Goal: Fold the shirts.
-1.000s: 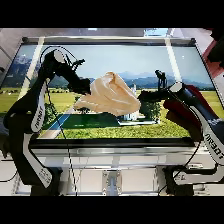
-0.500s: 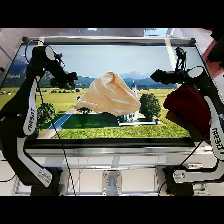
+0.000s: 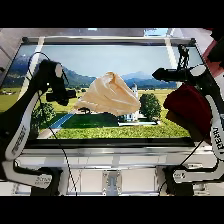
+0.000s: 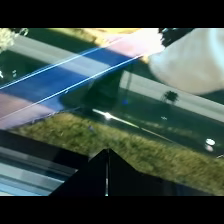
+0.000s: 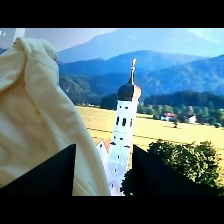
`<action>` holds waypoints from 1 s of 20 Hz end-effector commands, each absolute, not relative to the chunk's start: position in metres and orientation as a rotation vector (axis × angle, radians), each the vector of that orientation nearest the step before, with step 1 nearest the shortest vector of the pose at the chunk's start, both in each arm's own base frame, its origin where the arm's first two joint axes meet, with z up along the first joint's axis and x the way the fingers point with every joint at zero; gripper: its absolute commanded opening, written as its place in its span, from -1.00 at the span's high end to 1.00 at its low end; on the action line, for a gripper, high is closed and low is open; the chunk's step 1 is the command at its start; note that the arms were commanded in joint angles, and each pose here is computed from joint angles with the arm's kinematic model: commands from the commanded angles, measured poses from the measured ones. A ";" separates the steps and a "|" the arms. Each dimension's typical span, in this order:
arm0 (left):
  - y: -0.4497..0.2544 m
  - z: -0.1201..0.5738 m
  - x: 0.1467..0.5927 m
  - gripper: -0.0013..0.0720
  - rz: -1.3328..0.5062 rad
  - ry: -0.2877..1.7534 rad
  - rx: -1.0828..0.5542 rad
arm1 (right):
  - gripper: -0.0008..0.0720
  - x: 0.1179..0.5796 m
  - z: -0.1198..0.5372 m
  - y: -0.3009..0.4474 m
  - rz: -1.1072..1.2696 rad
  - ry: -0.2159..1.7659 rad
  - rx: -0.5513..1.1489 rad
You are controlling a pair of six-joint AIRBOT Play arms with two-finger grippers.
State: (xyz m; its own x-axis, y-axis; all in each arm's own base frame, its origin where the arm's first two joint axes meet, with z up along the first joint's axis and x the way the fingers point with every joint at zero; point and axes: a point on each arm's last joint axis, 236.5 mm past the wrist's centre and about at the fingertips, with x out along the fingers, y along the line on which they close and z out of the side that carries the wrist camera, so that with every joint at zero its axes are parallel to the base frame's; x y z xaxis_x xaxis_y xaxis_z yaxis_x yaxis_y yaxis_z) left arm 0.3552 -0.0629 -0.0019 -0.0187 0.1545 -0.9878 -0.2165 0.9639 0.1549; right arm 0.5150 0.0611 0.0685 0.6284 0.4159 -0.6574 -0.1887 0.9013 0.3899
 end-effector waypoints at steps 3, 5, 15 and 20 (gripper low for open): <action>-0.142 0.047 0.341 0.93 -0.012 1.092 -0.057 | -0.15 0.498 0.060 0.071 0.406 0.897 0.291; -0.191 0.116 0.373 0.93 -0.232 0.698 -0.127 | -0.15 0.493 0.058 0.074 0.422 0.919 0.295; -0.097 0.060 0.391 -0.31 0.214 0.826 -0.524 | -0.15 0.481 0.055 0.082 0.460 0.966 0.307; -0.103 -0.029 0.349 0.72 0.459 1.113 -1.016 | -0.15 0.482 0.058 0.085 0.470 0.958 0.329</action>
